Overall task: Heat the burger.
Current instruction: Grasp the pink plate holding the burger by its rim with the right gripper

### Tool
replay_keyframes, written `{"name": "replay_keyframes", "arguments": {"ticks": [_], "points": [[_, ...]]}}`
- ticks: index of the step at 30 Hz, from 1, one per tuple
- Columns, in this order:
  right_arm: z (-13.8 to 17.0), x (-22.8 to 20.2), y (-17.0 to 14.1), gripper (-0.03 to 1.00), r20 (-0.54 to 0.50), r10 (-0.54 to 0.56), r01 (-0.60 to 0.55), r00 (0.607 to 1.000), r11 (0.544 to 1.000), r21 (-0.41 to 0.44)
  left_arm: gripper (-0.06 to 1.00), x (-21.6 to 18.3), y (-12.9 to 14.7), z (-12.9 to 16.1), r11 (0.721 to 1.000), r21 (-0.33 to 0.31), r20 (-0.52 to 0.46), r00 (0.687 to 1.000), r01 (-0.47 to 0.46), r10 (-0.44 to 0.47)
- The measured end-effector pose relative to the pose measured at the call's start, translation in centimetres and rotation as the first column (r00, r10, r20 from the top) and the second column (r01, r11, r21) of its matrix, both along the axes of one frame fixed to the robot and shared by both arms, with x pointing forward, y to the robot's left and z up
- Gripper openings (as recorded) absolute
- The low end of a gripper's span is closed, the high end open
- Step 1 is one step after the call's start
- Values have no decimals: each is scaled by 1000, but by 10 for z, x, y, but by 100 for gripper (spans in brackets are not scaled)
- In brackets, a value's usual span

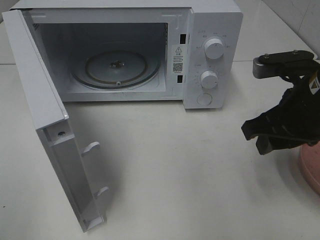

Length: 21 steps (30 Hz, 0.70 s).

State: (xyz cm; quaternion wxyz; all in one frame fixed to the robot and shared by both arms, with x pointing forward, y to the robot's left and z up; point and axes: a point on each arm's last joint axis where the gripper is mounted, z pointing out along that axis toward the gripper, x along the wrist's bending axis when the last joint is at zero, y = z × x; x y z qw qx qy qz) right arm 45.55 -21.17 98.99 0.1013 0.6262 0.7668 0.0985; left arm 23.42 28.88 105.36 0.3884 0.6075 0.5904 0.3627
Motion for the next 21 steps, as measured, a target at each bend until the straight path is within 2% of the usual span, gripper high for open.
{"name": "replay_keyframes", "arguments": {"ticks": [1,2,3,4,6,7,17,21], "points": [[0,0,0,55,0,0,0,1000,1000,0,98,0,0,0,1000,0,0,1000,0,0],[0,-2,-2,74,-13,16,-17,1000,1000,-26,98,0,0,0,1000,0,0,1000,0,0],[0,-2,-2,74,-13,16,-17,1000,1000,-26,98,0,0,0,1000,0,0,1000,0,0],[0,-3,-4,87,-28,24,-25,999,998,-52,98,0,0,0,1000,0,0,1000,0,0],[0,-4,-6,91,-35,28,-30,999,997,-67,98,0,0,0,1000,0,0,1000,0,0],[0,-5,-8,96,-49,38,-42,998,994,-96,98,0,0,0,1000,0,0,1000,0,0],[0,-7,-17,98,-88,36,-50,995,985,-165,98,0,0,0,1000,0,0,1000,0,0],[0,-1,-35,97,-90,-30,15,996,986,-169,98,0,0,0,1000,0,0,1000,0,0]]}}
